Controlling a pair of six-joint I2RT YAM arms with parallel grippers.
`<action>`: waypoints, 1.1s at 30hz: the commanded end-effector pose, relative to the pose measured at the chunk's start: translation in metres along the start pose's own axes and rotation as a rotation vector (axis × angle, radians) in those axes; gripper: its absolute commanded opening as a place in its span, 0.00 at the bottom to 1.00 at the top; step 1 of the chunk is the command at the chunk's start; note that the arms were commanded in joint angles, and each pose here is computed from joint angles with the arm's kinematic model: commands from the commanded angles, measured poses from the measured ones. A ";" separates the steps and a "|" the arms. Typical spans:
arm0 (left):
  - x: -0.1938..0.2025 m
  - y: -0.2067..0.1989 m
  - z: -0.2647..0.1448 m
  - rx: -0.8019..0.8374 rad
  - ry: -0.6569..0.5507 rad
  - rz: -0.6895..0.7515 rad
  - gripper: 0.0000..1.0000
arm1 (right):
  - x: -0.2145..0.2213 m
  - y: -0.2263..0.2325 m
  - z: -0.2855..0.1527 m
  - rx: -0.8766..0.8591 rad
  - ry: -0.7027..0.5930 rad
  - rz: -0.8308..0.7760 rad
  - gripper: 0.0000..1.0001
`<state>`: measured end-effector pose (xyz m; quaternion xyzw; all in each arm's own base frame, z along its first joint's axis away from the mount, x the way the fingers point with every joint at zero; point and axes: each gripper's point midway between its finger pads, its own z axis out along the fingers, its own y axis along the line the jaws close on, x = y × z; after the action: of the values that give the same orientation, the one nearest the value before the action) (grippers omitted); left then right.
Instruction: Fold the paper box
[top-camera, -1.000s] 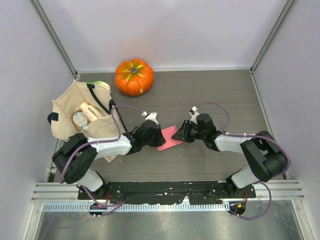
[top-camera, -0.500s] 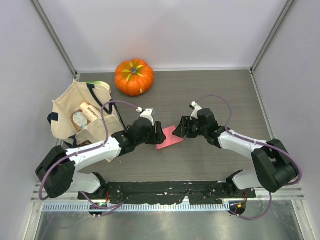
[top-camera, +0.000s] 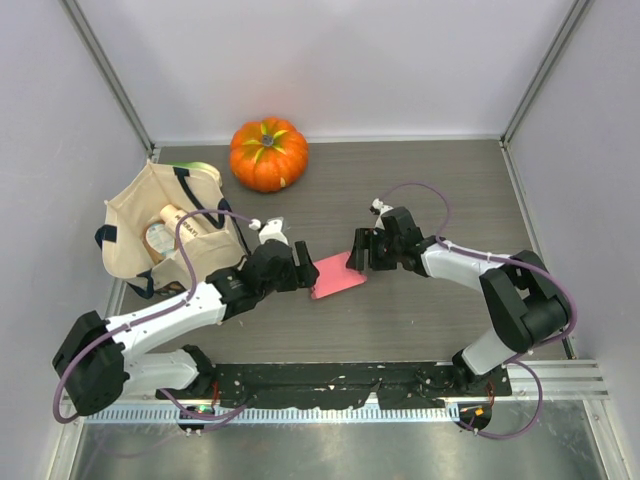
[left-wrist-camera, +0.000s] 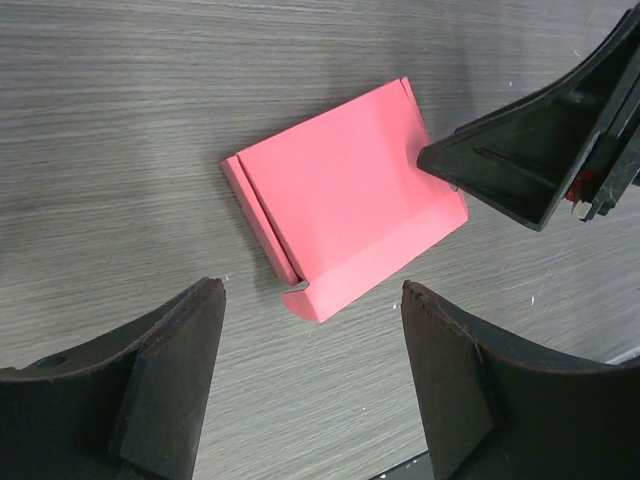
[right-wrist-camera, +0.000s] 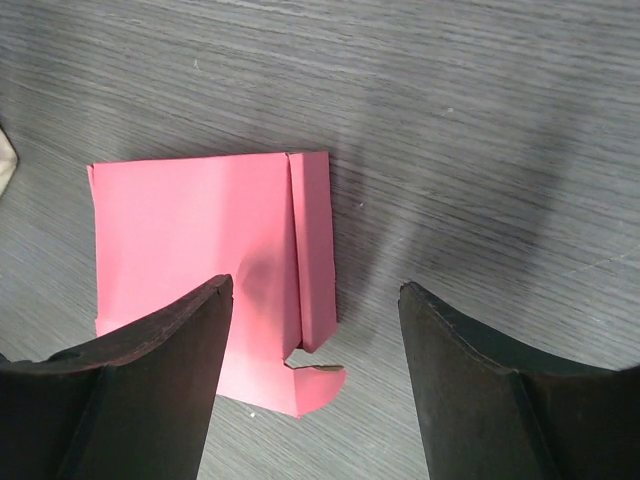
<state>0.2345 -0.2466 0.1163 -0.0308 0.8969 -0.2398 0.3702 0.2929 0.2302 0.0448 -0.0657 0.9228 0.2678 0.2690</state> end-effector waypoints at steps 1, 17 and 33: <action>-0.009 0.010 -0.007 -0.052 -0.044 -0.046 0.75 | -0.014 -0.004 -0.002 0.027 -0.050 -0.059 0.72; 0.013 0.019 0.027 -0.080 -0.030 -0.179 0.79 | 0.014 -0.010 0.016 -0.021 -0.033 0.029 0.27; 0.013 0.007 0.067 -0.010 -0.029 -0.221 0.82 | 0.030 -0.035 0.017 -0.117 0.024 0.197 0.08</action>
<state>0.2560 -0.2593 0.0571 -0.1161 0.9007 -0.2368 0.3451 0.3011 0.2336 0.0348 -0.0208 0.8863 0.3773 0.2678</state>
